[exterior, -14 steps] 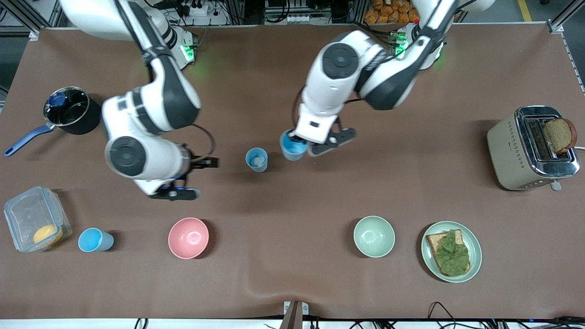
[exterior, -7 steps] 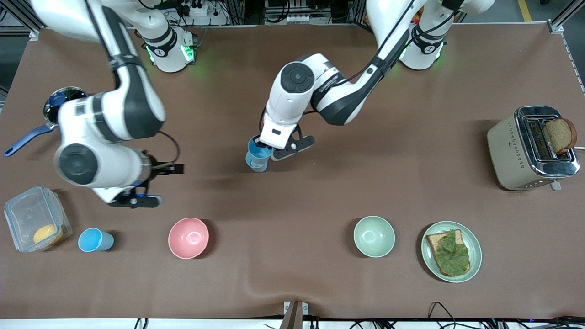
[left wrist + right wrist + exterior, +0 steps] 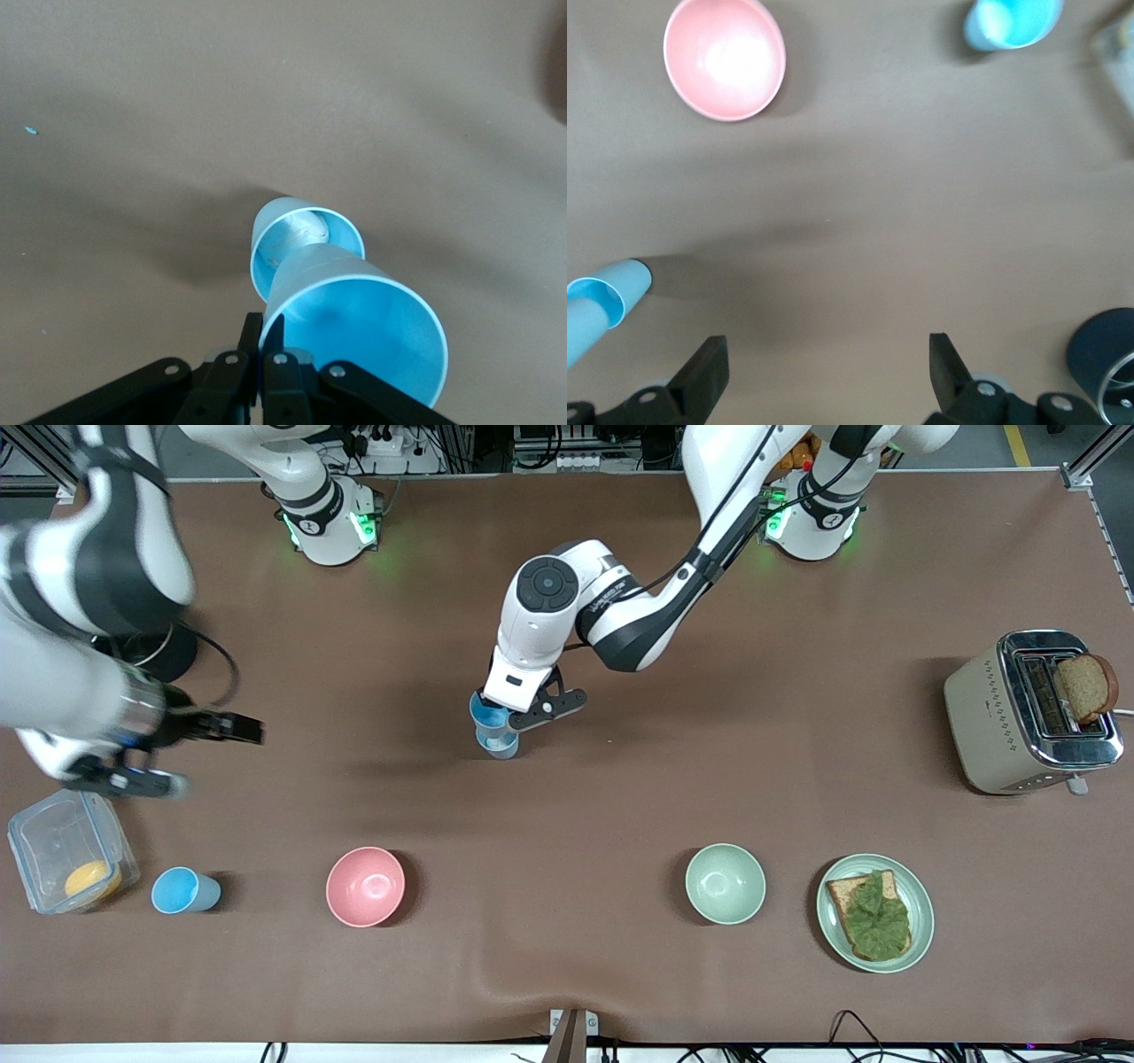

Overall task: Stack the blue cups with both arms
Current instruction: 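Lower the left gripper's cup into the placed cup while the right gripper retracts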

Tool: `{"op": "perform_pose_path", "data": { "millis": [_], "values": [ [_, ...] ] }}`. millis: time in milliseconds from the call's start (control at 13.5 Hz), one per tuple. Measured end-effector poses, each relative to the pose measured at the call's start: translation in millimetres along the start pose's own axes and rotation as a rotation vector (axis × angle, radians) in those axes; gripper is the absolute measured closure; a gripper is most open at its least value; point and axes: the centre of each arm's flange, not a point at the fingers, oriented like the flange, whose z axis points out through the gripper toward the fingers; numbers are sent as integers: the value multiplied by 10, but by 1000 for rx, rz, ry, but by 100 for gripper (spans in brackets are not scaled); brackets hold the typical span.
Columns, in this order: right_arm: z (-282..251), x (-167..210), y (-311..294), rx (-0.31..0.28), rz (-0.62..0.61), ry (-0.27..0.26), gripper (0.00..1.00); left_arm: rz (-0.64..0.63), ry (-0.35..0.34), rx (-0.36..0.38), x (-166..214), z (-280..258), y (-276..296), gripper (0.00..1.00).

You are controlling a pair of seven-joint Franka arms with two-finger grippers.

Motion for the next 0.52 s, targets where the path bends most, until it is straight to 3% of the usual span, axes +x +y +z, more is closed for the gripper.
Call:
{"op": "perform_pose_path", "data": {
  "millis": [221, 295, 517],
  "values": [
    [-463, -261, 484, 15, 63, 72, 0, 2, 7, 11, 36, 98, -24, 97],
    [-576, -344, 564, 17, 73, 83, 0, 15, 23, 15, 43, 95, -24, 92],
    [-724, -469, 692, 15, 8, 90, 0, 48, 63, 25, 70, 91, -27, 56]
  ]
}}
